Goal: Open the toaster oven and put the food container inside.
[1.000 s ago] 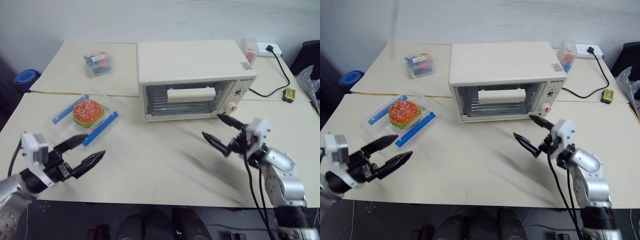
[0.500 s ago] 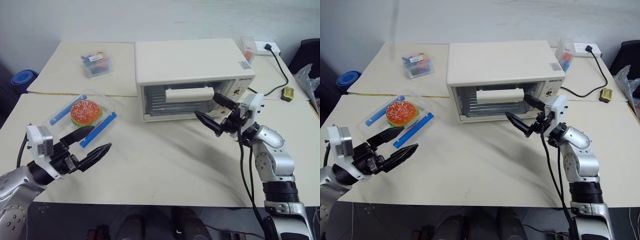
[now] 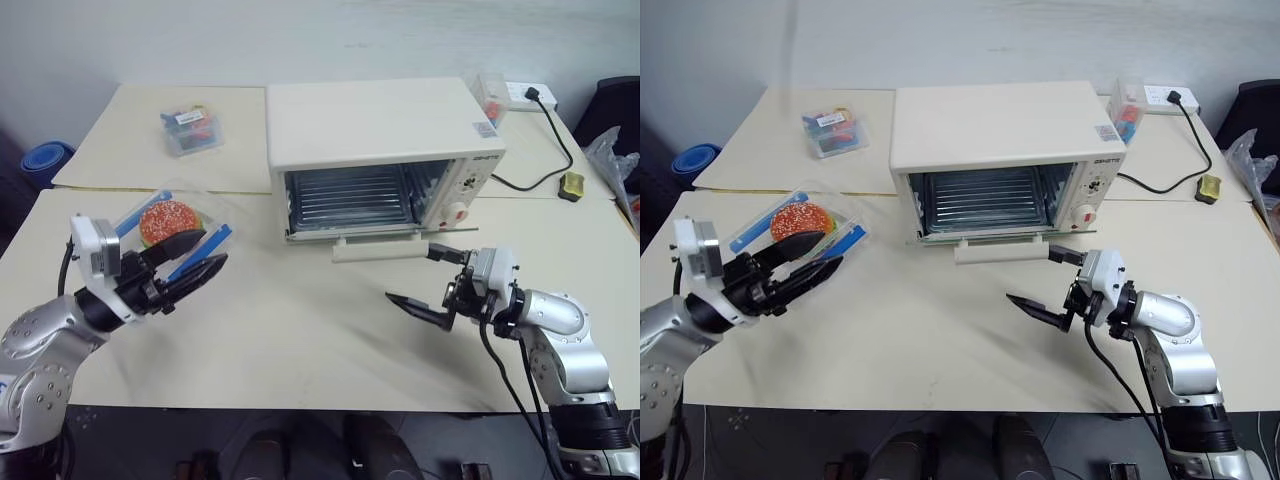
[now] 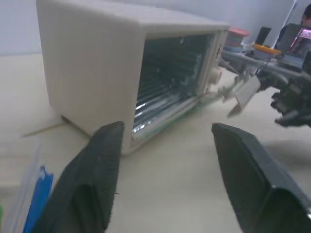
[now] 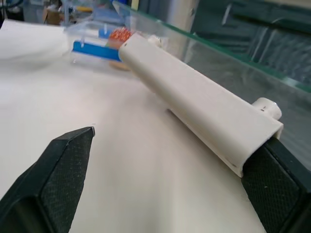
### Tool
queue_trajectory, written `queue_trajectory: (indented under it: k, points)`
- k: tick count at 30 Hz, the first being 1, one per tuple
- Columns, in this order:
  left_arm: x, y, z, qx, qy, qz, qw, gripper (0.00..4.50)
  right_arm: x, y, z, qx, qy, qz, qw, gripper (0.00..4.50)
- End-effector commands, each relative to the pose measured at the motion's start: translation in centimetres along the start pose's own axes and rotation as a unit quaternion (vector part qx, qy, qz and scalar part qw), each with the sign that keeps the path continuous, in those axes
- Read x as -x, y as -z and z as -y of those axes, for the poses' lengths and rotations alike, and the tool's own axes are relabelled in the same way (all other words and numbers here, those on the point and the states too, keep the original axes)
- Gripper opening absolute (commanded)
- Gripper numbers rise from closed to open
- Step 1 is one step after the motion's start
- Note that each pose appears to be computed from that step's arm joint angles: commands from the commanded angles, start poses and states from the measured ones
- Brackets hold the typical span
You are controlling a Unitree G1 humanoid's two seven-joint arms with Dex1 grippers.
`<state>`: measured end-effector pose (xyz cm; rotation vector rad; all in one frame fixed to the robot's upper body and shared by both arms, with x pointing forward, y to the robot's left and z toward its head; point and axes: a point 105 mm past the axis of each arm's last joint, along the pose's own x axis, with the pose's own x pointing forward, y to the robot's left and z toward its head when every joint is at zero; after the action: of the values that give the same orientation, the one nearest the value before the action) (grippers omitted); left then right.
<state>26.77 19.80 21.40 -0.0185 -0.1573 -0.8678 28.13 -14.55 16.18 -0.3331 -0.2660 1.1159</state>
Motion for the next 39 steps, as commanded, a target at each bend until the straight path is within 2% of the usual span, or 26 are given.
queue_trajectory:
  k: [1,6,7,14,18,20,25,28,30,35,37,39]
  points:
    - [-1.7,0.1,-0.5,-0.009,0.016,-0.012,1.000,1.69,-0.2,-1.3,-0.4,0.037,-0.019,0.014,0.999,4.50]
    - [-5.4,0.5,-0.6,-0.025,0.051,-0.018,0.998,0.06,-0.2,-1.1,-0.8,0.046,-0.029,0.003,0.999,4.50]
    - [-6.2,0.6,-0.6,-0.027,0.057,-0.017,0.998,0.03,-0.1,-1.0,-0.8,0.046,-0.030,0.001,0.998,4.50]
    - [-10.2,2.7,1.6,-0.033,0.137,-0.026,0.990,0.03,1.1,0.0,-1.1,0.031,-0.011,-0.026,0.999,4.50]
    - [-10.5,3.6,2.6,-0.038,0.164,-0.042,0.985,0.03,2.6,0.7,-1.3,0.020,0.014,-0.044,0.999,4.50]
    - [-10.2,4.8,3.4,-0.045,0.183,-0.067,0.980,0.03,3.9,1.2,-1.3,0.010,0.036,-0.059,0.998,4.50]
    - [-10.2,6.9,3.3,-0.027,0.139,-0.090,0.986,0.03,7.1,2.3,-1.5,-0.003,0.095,-0.096,0.991,4.50]
    - [-10.2,9.6,4.1,-0.045,0.120,-0.131,0.983,0.03,8.6,1.4,-0.9,-0.005,0.149,-0.065,0.987,4.50]
    - [-10.3,10.3,4.2,-0.046,0.102,-0.133,0.985,0.03,8.9,1.5,-0.5,-0.004,0.159,-0.079,0.984,4.50]
    - [-9.6,10.8,4.5,-0.045,0.079,-0.125,0.988,0.03,7.7,0.5,1.0,0.004,0.139,-0.060,0.988,4.50]
    - [-8.5,10.0,4.5,-0.048,0.065,-0.103,0.991,0.42,6.5,-0.5,1.2,-0.007,0.099,-0.031,0.995,4.50]
    - [-7.1,7.8,4.4,-0.052,0.043,-0.047,0.997,0.93,5.4,-1.4,1.4,-0.006,0.069,-0.009,0.998,4.50]
